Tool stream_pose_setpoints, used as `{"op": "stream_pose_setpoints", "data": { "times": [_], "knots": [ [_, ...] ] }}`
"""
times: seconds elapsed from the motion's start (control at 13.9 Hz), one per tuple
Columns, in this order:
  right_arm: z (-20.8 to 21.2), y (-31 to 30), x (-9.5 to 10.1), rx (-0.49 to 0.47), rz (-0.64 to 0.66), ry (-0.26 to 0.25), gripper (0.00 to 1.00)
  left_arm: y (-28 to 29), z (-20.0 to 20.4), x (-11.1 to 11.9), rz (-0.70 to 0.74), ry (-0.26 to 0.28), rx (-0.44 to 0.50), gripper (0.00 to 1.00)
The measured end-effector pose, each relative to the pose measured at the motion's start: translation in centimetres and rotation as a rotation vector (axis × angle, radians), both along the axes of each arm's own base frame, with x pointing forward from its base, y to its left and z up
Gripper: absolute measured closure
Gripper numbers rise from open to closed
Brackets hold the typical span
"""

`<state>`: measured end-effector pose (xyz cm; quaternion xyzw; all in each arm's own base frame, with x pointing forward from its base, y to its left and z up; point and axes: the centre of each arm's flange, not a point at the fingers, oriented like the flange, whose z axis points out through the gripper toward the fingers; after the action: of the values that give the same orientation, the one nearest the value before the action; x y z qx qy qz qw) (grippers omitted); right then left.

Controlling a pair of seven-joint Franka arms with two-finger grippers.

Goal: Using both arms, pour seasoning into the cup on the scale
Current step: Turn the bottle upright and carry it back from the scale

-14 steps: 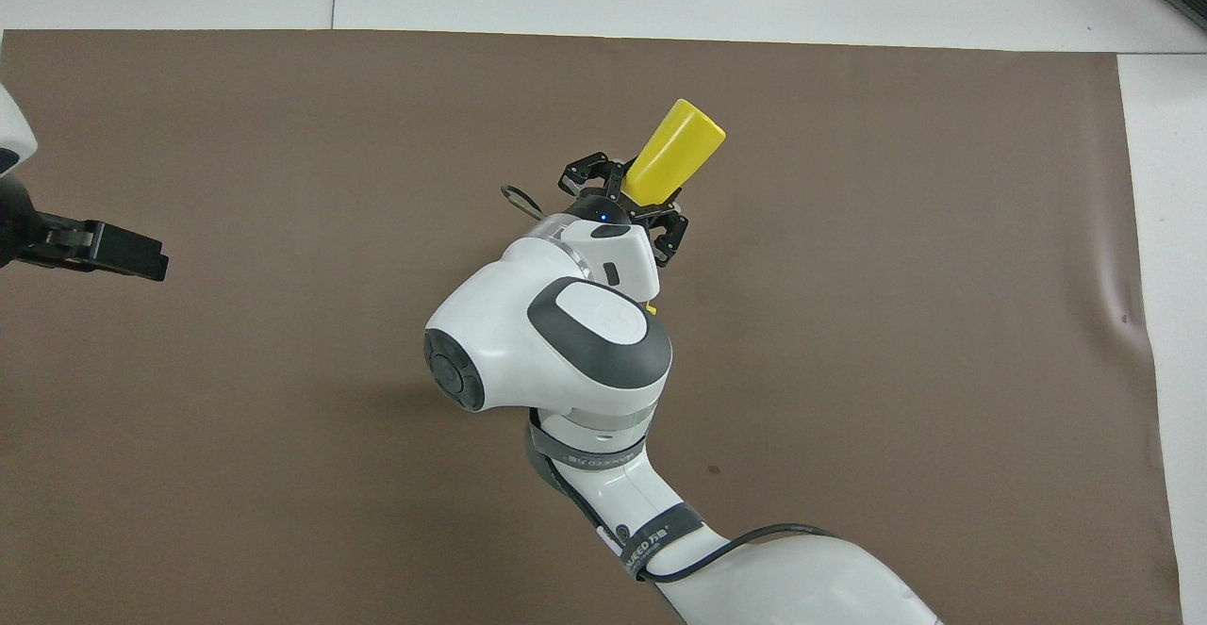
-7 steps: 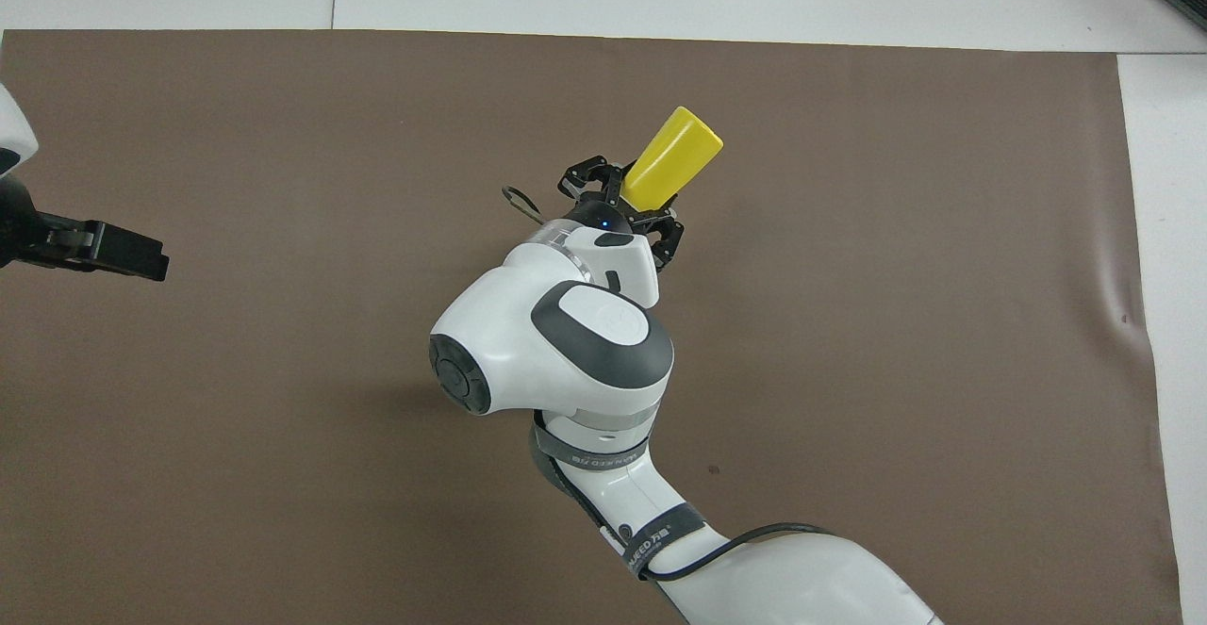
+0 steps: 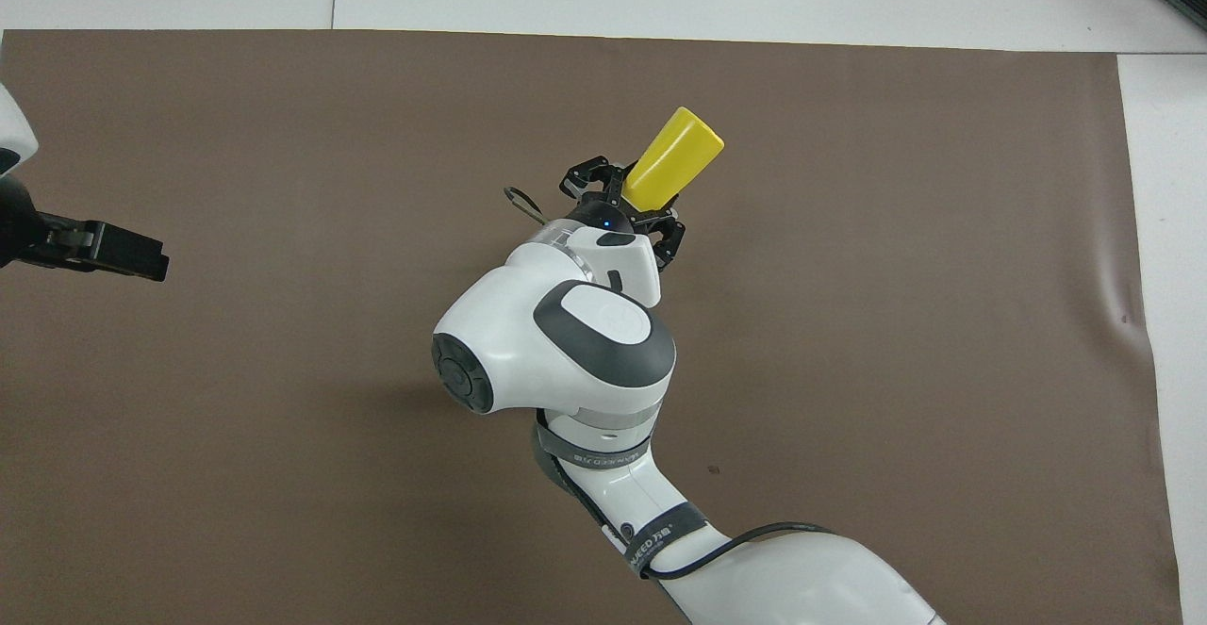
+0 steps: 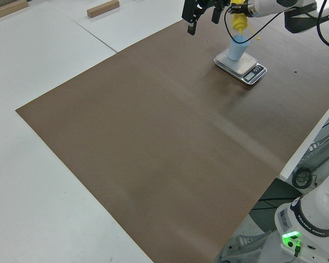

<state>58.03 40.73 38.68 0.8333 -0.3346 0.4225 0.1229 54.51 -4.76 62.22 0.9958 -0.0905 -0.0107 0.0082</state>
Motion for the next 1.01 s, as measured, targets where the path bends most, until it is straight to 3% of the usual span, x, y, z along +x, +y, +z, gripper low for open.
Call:
{"op": "stream_pose_setpoints", "data": {
  "times": [0.29,0.57,0.86,1.01],
  "knots": [
    [2.1,-1.3,0.7,0.037,-0.033,-0.015,0.44,0.0,0.0,0.0,0.0,0.0,0.0,0.0],
    [6.5,-4.0,1.2,0.229,-0.151,0.03,0.44,0.0,0.0,0.0,0.0,0.0,0.0,0.0],
    [11.9,-7.8,1.1,0.498,-0.313,0.13,0.44,0.0,0.0,0.0,0.0,0.0,0.0,0.0],
    [13.9,-10.4,1.1,0.575,-0.38,0.191,0.44,0.0,0.0,0.0,-0.001,0.0,0.0,0.0]
  ]
}}
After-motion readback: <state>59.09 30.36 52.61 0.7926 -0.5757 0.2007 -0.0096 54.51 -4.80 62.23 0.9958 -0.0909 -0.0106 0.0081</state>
